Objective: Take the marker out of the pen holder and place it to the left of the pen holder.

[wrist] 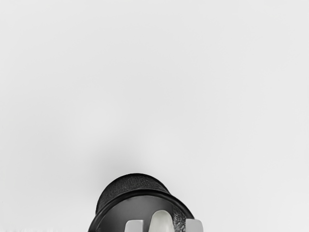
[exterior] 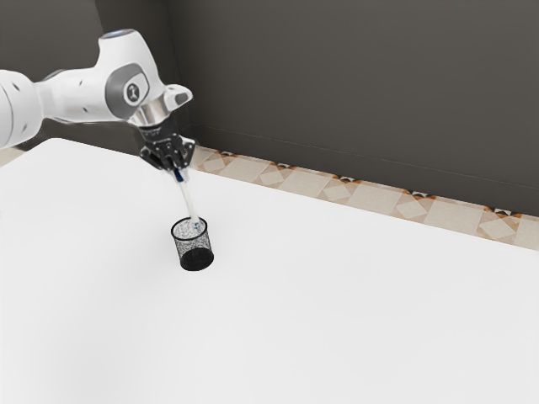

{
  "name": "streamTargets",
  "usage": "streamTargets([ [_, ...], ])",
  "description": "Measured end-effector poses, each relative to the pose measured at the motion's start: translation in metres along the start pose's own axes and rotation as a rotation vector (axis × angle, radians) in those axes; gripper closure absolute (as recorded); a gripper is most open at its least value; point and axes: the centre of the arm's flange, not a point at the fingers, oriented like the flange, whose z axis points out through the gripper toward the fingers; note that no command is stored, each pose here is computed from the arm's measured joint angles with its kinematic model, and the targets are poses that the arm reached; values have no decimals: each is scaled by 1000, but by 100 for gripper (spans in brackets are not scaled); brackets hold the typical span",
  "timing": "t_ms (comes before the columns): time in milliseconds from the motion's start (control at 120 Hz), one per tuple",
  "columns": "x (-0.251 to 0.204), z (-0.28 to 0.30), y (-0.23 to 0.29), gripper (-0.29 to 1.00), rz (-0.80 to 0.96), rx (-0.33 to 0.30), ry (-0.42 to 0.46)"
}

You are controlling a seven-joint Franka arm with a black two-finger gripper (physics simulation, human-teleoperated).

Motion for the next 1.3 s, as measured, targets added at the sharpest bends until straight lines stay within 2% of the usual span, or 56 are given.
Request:
streamTargets([
  [133,-7,-38,-22,77,-33,13,36],
  [217,-14,-47,-49,77,-73,28,29],
  [325,-22,-29,-78,77,-117,46,-19],
  [517,-34,26,-97,77,-146,62,-109],
  [925,-34,69,-113,76,-180,60,-142],
  [1125,-32,70,-113,34,-180,44,-135],
  [1300,-30,65,-115,15,-175,40,-124],
])
